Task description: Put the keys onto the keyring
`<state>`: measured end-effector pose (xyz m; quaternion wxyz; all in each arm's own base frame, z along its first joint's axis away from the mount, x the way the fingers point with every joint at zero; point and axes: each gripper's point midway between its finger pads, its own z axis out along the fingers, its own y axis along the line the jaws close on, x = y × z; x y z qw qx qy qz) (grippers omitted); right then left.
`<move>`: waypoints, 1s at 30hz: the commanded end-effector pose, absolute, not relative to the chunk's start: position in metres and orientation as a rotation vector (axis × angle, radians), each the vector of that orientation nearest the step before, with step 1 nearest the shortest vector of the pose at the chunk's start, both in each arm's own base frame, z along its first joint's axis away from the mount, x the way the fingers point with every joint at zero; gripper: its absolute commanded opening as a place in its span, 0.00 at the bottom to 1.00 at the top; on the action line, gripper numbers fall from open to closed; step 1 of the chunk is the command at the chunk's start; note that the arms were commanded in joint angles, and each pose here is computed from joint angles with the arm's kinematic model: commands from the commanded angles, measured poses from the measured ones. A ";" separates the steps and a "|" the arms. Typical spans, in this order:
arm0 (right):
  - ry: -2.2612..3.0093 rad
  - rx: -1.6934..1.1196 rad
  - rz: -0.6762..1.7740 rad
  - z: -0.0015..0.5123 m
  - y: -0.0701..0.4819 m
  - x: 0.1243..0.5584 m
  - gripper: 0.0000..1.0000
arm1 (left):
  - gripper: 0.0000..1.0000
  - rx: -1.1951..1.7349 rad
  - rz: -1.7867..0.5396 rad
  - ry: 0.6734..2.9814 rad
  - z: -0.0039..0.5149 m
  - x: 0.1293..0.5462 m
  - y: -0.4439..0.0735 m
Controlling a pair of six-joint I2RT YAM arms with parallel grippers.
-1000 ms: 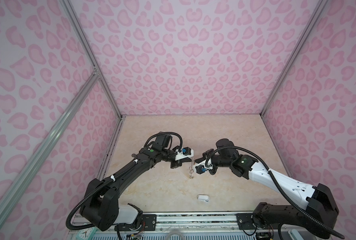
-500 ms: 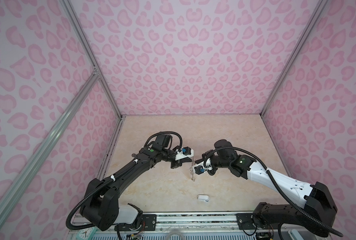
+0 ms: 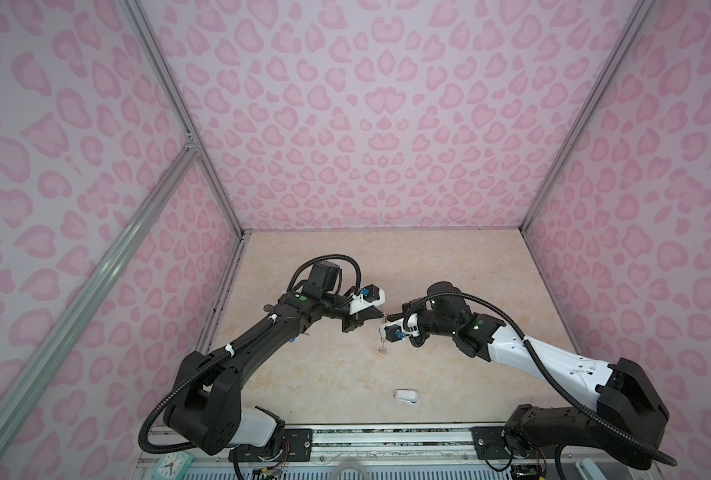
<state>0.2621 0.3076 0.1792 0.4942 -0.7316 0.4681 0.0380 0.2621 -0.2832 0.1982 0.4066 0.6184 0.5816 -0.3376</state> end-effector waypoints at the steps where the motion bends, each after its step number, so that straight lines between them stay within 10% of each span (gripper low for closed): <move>1: 1.192 -1.695 0.119 0.178 0.310 0.269 0.03 | 0.03 1.497 -0.879 1.306 0.233 0.277 -0.297; 7: 1.348 -1.487 0.229 0.194 0.286 0.286 0.23 | 0.03 1.486 -0.868 1.301 0.235 0.285 -0.297; 30: 1.414 -1.154 0.732 0.257 0.297 0.293 0.17 | 0.03 1.498 -0.788 1.275 0.237 0.292 -0.293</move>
